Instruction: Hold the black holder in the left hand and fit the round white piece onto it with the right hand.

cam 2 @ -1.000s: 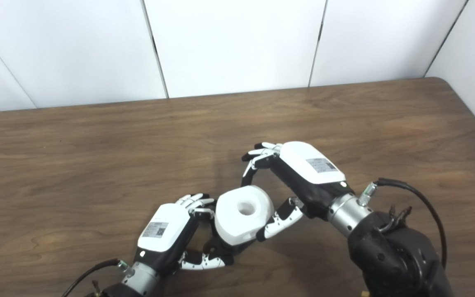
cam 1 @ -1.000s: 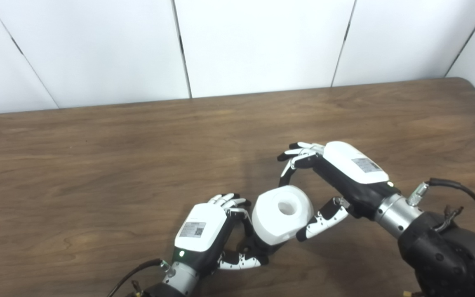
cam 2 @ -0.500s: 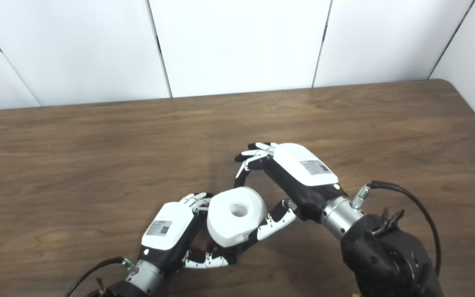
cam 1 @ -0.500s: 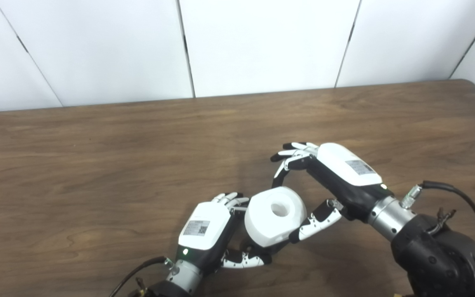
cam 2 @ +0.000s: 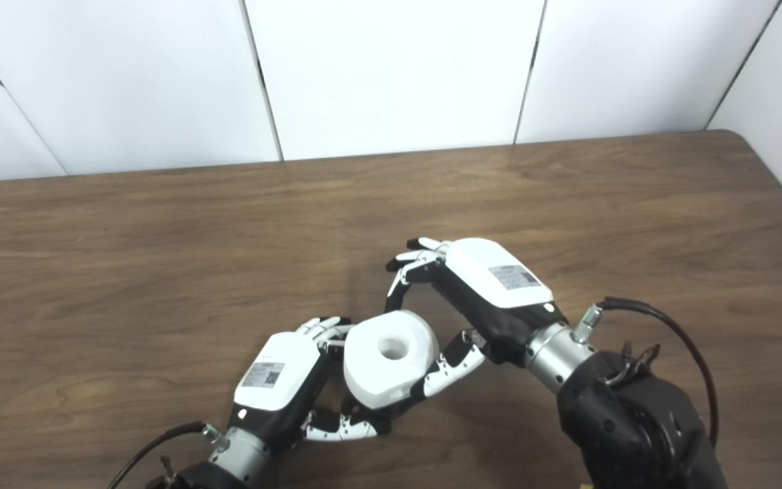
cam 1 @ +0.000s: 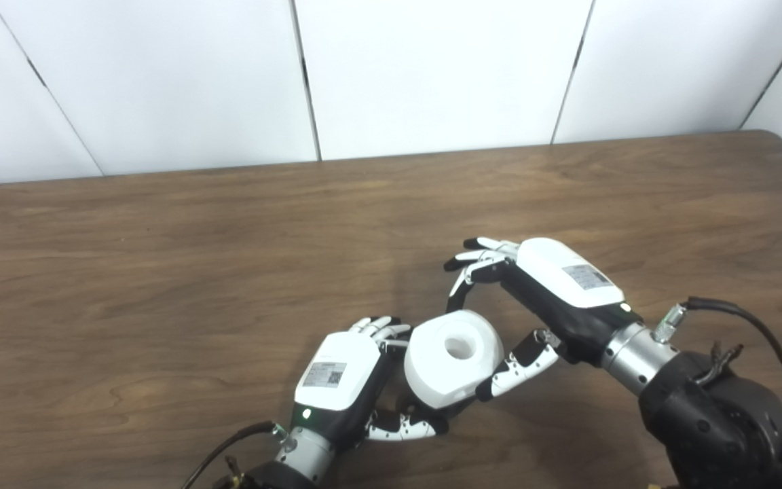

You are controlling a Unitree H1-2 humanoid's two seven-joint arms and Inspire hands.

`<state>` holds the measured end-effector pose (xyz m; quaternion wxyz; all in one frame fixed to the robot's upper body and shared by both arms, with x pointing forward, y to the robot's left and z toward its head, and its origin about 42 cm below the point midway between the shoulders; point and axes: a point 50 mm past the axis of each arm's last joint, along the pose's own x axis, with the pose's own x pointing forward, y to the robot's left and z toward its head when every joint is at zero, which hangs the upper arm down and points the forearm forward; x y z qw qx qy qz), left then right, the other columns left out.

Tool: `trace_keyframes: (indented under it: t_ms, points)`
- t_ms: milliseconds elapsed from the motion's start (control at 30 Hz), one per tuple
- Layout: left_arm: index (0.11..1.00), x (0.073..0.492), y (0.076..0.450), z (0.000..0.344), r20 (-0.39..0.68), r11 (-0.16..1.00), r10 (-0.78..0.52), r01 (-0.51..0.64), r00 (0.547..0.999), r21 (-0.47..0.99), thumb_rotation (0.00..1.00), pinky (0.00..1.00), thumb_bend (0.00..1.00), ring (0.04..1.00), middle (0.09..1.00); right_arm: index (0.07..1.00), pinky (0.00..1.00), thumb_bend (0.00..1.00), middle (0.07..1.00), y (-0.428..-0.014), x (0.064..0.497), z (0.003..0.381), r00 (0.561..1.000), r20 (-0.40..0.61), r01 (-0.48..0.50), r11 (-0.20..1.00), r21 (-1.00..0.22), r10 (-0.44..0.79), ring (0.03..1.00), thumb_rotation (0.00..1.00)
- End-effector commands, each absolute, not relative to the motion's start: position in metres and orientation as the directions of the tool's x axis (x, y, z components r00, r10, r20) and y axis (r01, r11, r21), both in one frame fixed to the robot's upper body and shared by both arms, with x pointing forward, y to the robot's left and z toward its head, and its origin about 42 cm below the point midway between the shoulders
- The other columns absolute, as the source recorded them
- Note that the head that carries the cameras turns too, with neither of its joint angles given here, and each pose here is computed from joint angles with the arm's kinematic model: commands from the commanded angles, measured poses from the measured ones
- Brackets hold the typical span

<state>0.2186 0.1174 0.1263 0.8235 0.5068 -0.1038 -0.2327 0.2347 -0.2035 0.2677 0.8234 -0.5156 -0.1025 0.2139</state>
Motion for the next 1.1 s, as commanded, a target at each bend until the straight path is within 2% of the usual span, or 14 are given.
trace_keyframes:
  t_ms: [0,667,1067]
  points:
    - [0.490,0.206,0.120,0.094,-0.284,0.272,-0.475,0.446,0.833,0.853,0.05,0.89,0.52,0.893,0.823,0.483,0.92,0.52,0.825,-0.203,0.234,0.278,0.880,0.018,-0.178,0.365,-0.914,0.475,0.931,0.13]
    - [0.490,0.205,0.119,0.096,-0.282,0.270,-0.476,0.444,0.833,0.854,0.05,0.89,0.52,0.892,0.820,0.483,0.93,0.52,0.825,-0.202,0.233,0.271,0.873,0.003,-0.206,0.374,-0.904,0.488,0.933,0.13]
    - [0.490,0.204,0.119,0.099,-0.284,0.266,-0.476,0.445,0.832,0.855,0.05,0.89,0.52,0.888,0.819,0.483,0.91,0.52,0.817,-0.200,0.233,0.265,0.872,-0.005,-0.203,0.352,-0.914,0.490,0.933,0.13]
